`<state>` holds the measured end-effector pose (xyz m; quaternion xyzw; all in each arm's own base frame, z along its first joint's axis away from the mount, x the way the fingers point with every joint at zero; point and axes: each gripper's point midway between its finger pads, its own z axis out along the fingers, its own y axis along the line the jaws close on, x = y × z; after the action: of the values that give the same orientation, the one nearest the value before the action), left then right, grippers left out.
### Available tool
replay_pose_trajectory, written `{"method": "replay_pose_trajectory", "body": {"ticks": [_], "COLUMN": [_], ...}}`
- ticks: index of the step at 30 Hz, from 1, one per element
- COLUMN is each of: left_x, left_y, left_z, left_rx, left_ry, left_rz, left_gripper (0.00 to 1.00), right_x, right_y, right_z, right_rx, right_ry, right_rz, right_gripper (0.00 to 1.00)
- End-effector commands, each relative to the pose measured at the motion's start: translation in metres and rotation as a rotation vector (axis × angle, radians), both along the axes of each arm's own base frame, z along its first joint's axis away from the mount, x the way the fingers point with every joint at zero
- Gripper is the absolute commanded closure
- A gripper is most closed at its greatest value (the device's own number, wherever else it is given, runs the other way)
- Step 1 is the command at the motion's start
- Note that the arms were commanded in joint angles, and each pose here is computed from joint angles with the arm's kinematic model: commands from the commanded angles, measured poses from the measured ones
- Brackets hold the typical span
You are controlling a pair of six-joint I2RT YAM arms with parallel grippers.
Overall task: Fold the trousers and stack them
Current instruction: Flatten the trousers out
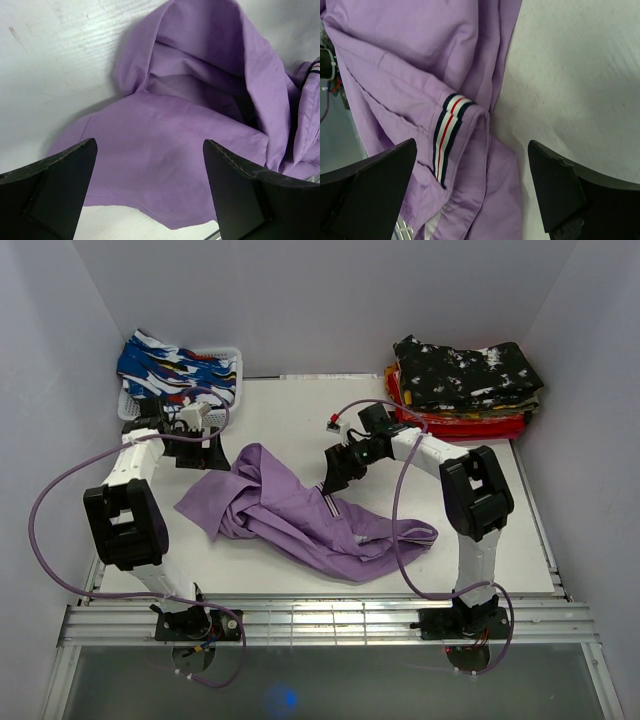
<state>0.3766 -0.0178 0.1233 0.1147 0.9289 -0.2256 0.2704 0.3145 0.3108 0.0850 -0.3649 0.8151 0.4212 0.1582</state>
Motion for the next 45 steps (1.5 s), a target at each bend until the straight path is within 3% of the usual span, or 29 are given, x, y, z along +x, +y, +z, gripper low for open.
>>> {"method": "replay_pose_trajectory", "body": {"ticks": [1, 2, 4, 8, 12, 25, 30, 36, 40, 41, 42, 43, 44, 45], "left_x": [-0.015, -0.022, -0.028, -0.035, -0.032, -0.013, -0.008, 0.004, 0.01, 0.009, 0.008, 0.007, 0.005, -0.001], "left_y": [0.001, 0.002, 0.003, 0.008, 0.007, 0.003, 0.004, 0.007, 0.008, 0.009, 0.009, 0.008, 0.008, 0.007], "left_z": [0.007, 0.004, 0.002, 0.0, 0.003, 0.014, 0.023, 0.031, 0.031, 0.03, 0.03, 0.03, 0.028, 0.026], "left_rx": [-0.008, -0.01, -0.008, 0.006, -0.003, -0.055, -0.045, -0.04, -0.037, -0.032, -0.026, -0.013, -0.004, 0.002], "left_ry": [0.002, 0.014, 0.022, 0.022, 0.012, -0.014, -0.059, -0.092, -0.092, -0.082, -0.079, -0.081, -0.077, -0.057], "left_rz": [0.016, 0.019, 0.026, 0.033, 0.03, 0.037, 0.041, 0.054, 0.047, 0.044, 0.039, 0.023, 0.013, 0.0], "left_gripper": [0.02, 0.02, 0.02, 0.02, 0.02, 0.02, 0.02, 0.02, 0.02, 0.02, 0.02, 0.02, 0.02, 0.02], "right_x": [0.018, 0.014, 0.011, 0.0, 0.002, 0.021, 0.058, 0.137, 0.159, 0.158, 0.165, 0.165, 0.164, 0.154], "right_y": [0.025, 0.029, 0.032, 0.036, 0.031, -0.024, -0.078, -0.173, -0.198, -0.201, -0.202, -0.203, -0.203, -0.203], "right_z": [0.026, 0.027, 0.026, 0.032, 0.046, 0.113, 0.156, 0.171, 0.145, 0.126, 0.138, 0.138, 0.132, 0.134], "right_rx": [0.135, 0.16, 0.192, 0.23, 0.239, 0.25, 0.21, -0.07, -0.244, -0.289, -0.304, -0.323, -0.336, -0.347], "right_ry": [-0.015, 0.011, 0.037, 0.051, 0.007, -0.184, -0.385, -0.727, -0.783, -0.717, -0.728, -0.705, -0.667, -0.618], "right_rz": [0.015, 0.031, 0.048, 0.055, 0.043, -0.124, -0.299, -0.471, -0.476, -0.468, -0.481, -0.478, -0.461, -0.438], "right_gripper": [0.02, 0.01, 0.11, 0.39, 0.92, 0.92, 0.92, 0.92, 0.92, 0.91, 0.82, 0.72, 0.51, 0.45]}}
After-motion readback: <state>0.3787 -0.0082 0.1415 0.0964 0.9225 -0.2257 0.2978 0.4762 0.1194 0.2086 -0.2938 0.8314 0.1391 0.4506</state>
